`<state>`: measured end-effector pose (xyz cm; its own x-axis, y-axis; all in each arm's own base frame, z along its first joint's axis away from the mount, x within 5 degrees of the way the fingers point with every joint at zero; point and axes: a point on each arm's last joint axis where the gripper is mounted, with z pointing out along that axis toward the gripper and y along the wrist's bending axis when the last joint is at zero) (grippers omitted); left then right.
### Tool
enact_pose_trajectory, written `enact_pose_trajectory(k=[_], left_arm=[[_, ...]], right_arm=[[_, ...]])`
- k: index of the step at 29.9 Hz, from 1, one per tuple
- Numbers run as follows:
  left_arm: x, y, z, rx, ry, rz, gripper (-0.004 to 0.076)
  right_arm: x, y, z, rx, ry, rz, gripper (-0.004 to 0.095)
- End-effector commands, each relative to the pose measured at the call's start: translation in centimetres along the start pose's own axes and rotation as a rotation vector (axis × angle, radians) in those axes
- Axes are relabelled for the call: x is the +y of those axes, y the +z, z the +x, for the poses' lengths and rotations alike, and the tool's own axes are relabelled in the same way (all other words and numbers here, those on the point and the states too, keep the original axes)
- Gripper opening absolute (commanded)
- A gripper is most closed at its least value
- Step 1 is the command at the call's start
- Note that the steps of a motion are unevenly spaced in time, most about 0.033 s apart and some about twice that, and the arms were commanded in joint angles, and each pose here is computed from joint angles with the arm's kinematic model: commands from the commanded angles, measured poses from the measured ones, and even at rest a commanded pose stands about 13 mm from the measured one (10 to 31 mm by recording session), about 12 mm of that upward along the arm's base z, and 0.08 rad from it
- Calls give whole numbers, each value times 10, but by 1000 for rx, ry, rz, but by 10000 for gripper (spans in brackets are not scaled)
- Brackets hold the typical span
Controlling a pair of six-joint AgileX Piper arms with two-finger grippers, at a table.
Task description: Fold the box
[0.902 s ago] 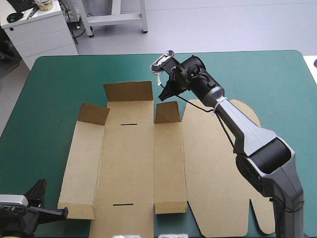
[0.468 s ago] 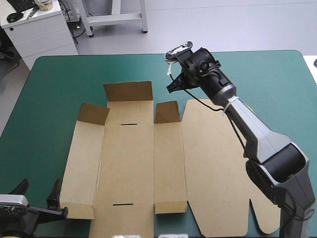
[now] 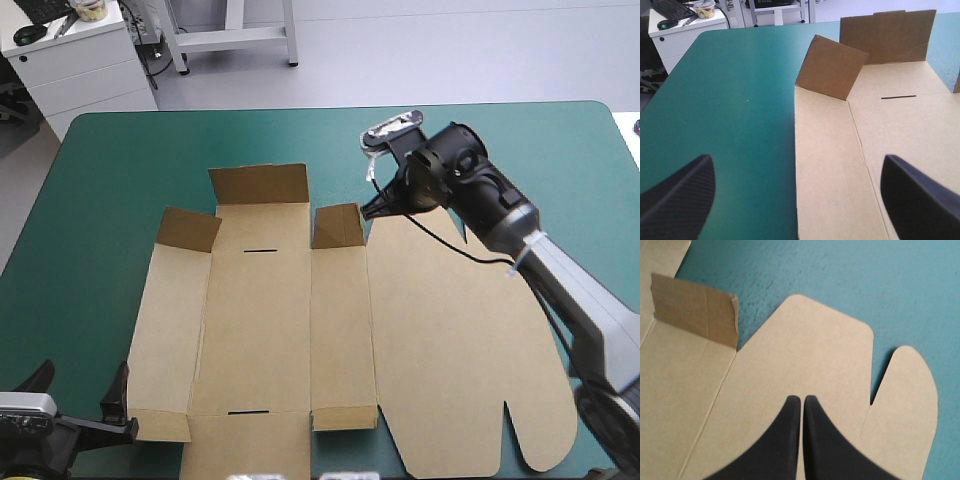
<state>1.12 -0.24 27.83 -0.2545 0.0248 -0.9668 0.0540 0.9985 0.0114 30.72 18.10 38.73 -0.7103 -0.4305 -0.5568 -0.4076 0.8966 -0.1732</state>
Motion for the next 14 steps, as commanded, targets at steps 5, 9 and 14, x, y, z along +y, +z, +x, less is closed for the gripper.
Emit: enact_pose_trajectory(k=[5, 9, 14], left_arm=[[-1, 1, -25, -21, -16, 20, 636], [-4, 13, -54, 48, -62, 63, 636], [-13, 43, -92, 260, -109, 169, 636]], right_arm=[[-18, -61, 65, -167, 54, -12, -1], [-24, -86, 104, -286, 122, -41, -1], [-29, -106, 146, -372, 166, -59, -1]])
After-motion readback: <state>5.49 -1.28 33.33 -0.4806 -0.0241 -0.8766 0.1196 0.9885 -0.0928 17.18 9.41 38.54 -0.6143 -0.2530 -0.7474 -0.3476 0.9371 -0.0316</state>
